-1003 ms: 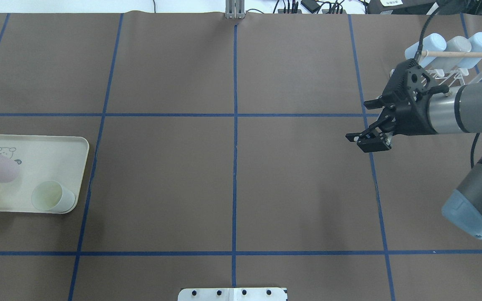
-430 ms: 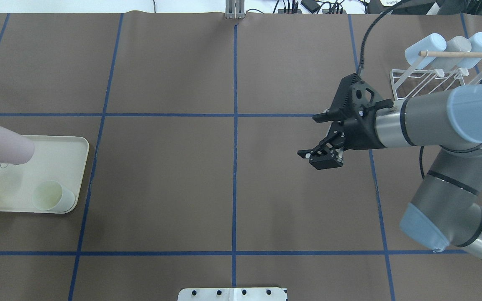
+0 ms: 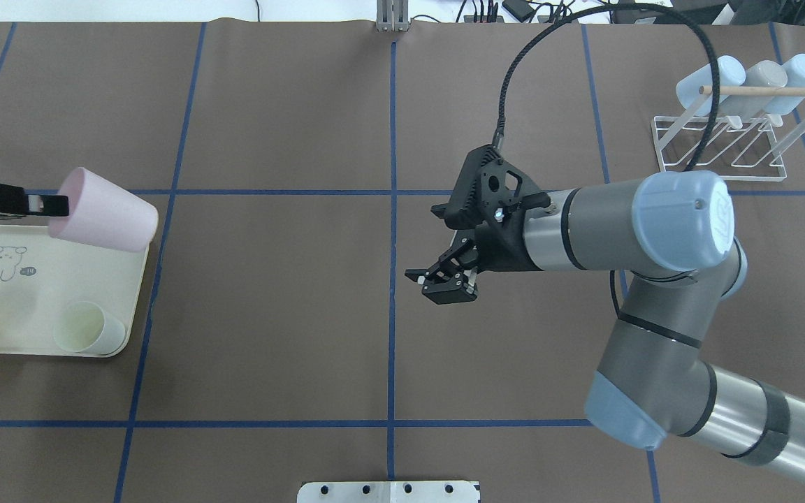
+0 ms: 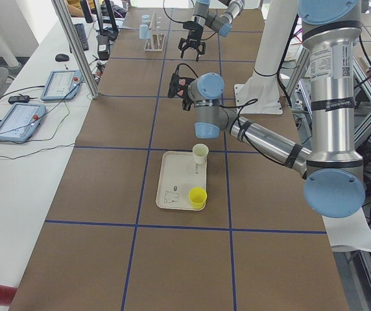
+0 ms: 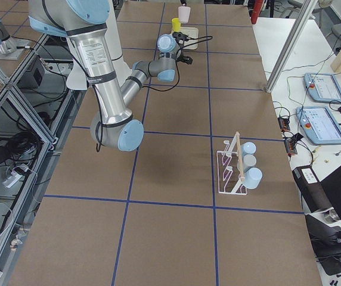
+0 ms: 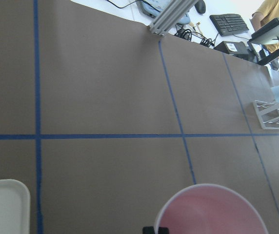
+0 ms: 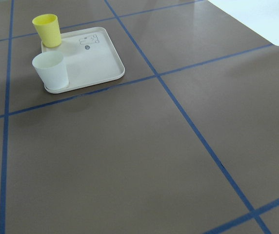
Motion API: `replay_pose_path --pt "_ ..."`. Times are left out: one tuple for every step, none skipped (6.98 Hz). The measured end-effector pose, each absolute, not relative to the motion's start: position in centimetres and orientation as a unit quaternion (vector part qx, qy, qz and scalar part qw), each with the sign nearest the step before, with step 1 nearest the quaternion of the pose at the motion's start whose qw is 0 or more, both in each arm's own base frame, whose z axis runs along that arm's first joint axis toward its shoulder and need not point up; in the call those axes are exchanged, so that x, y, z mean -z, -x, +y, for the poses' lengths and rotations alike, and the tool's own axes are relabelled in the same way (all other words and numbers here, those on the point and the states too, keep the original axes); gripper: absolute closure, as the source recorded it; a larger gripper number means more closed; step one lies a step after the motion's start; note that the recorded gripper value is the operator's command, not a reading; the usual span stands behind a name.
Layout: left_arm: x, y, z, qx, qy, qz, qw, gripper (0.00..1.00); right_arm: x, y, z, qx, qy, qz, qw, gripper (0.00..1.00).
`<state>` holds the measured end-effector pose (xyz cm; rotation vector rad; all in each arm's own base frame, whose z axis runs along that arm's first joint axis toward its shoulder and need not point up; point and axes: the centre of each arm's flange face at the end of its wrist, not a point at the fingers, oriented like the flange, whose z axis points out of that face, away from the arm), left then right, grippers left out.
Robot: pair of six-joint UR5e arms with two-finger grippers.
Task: Transfer IKEA cup to right arm and place on rack
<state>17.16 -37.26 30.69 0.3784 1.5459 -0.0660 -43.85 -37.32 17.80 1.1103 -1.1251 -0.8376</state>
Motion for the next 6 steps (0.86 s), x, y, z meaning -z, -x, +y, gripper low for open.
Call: replay_pose_path --pt "-28.0 -20.0 -37.2 0.026 -0.151 0.716 0.681 1.0 -17.1 45.6 -36.8 0.358 -0.502 -0.496 0.611 0.01" --pt "-26.0 -23.0 -36.7 0.029 -0.139 0.732 0.667 1.0 -17.2 46.8 -36.4 0.351 -0.519 -0.503 0.595 0.01" --pt "-24.5 -25.9 -36.2 0.033 -0.131 0.74 0.658 1.0 -17.4 47.4 -36.2 0.344 -0.532 -0.508 0.584 0.01" --pt "-23.1 -28.5 -35.9 0.037 -0.126 0.744 0.655 1.0 -17.4 47.6 -36.0 0.341 -0.539 -0.511 0.576 0.01" --pt "-22.1 -30.1 -35.8 0.039 -0.123 0.745 0.654 1.0 -17.3 47.7 -35.7 0.339 -0.544 -0.514 0.57 0.01" --pt "-21.5 -31.0 -35.9 0.039 -0.121 0.746 0.653 1.0 -17.1 47.8 -35.4 0.339 -0.545 -0.517 0.566 0.01"
